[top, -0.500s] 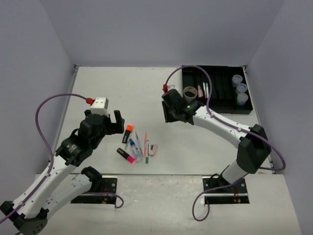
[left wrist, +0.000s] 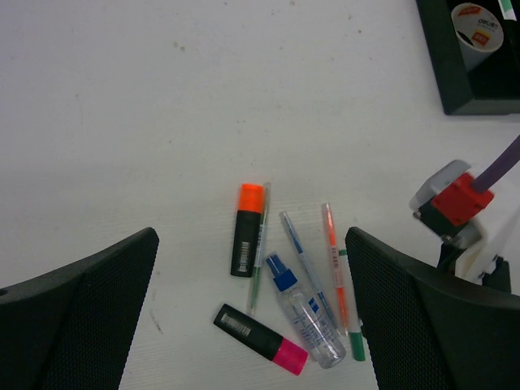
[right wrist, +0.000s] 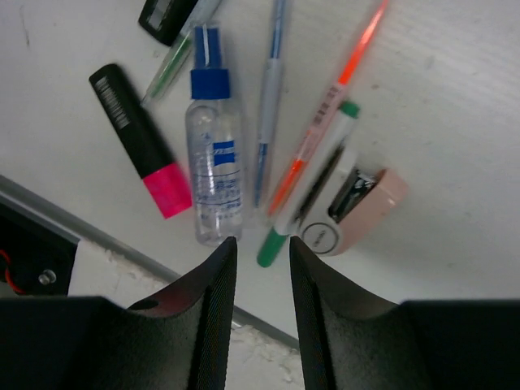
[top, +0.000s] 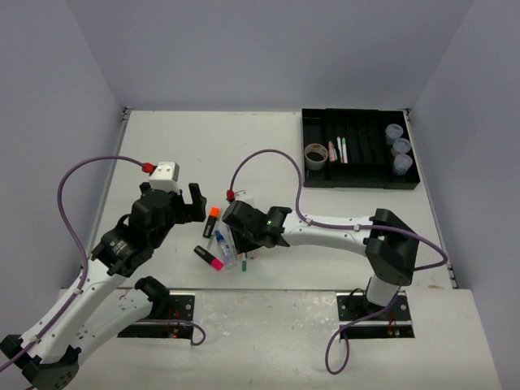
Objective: Sort the stationery into containers
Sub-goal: Pick up the pen from the center of the board.
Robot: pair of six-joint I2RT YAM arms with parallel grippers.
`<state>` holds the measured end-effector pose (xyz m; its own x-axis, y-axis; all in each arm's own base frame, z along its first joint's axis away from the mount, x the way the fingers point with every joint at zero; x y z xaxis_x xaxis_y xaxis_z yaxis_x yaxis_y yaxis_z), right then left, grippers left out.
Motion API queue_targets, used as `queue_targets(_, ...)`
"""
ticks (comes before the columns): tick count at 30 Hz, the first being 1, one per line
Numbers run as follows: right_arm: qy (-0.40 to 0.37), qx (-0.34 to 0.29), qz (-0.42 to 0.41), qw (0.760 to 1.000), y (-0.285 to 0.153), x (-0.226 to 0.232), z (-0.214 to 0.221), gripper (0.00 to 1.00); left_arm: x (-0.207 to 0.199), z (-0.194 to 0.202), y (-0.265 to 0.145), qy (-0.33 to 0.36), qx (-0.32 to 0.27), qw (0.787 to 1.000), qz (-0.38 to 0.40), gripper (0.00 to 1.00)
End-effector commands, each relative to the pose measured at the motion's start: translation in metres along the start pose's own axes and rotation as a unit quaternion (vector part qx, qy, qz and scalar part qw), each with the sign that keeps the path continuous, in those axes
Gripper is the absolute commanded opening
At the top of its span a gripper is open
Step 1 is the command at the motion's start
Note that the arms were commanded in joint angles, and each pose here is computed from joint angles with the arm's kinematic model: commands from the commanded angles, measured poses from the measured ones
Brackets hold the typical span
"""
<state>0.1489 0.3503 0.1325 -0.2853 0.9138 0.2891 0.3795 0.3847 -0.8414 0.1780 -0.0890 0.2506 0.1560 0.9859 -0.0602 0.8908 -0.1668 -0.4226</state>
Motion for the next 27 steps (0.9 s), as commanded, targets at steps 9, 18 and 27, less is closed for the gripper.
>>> queue_targets(9,0.02,0.024,0.036,0.999,0.023,0.008,0.028,0.34,0.001,-0.007,-0.001,0.006,-0.022,1.0,0.0,1.0)
queue_targets(18,0.01,0.02,0.085,0.996,0.033,-0.003,0.03,0.34,0.002,-0.007,-0.001,0.006,-0.022,1.0,-0.001,1.0)
queue_targets(27,0.006,0.02,0.109,0.994,0.04,-0.008,0.031,0.35,0.001,-0.007,0.0,0.007,-0.019,1.0,0.002,1.0)
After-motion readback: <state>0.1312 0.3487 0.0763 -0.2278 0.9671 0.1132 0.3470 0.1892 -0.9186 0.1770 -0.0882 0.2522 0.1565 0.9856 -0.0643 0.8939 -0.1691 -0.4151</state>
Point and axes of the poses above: each gripper's point midway between its finger pads, its own y axis out along the fingers, its own x axis along the line the jaws close on, z = x × y, the point moved 6 cm from there along -y, back along the fingers, and after that the axes turned 7 degrees about y, right-handed, at the moved point
